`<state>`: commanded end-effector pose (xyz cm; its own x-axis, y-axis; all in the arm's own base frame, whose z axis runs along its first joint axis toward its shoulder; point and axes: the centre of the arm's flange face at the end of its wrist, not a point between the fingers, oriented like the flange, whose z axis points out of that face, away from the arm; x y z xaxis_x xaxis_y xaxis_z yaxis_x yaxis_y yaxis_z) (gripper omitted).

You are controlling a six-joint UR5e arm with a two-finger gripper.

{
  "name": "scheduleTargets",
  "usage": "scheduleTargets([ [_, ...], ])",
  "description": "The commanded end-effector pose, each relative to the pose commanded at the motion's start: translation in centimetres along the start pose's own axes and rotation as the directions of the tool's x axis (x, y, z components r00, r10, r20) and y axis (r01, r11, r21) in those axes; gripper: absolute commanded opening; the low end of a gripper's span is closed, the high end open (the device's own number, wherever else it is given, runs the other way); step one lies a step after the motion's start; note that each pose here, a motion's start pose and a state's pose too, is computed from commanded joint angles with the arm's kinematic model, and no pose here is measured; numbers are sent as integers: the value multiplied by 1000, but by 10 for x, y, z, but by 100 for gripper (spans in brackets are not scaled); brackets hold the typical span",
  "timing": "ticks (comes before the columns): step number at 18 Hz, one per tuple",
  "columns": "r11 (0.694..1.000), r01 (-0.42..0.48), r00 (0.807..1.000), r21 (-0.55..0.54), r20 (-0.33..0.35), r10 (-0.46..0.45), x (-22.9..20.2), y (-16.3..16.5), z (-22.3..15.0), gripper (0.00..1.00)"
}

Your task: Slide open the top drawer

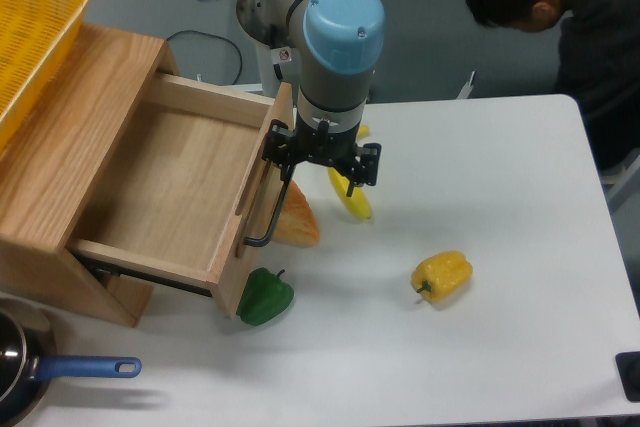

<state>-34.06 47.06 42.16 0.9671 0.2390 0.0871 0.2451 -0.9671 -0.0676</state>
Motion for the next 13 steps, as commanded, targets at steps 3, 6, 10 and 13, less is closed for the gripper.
scheduleTargets([
  [3, 1000, 1, 1000, -1, 3, -1, 0, 0, -1, 100],
  [6, 1000, 4, 1000, 6, 2, -4, 1, 2, -4, 100],
  [10, 1000, 13, 1000, 10, -4, -13, 3, 3, -7, 100],
  [13, 1000, 16, 1000, 24, -17, -15, 5, 3, -10, 100],
])
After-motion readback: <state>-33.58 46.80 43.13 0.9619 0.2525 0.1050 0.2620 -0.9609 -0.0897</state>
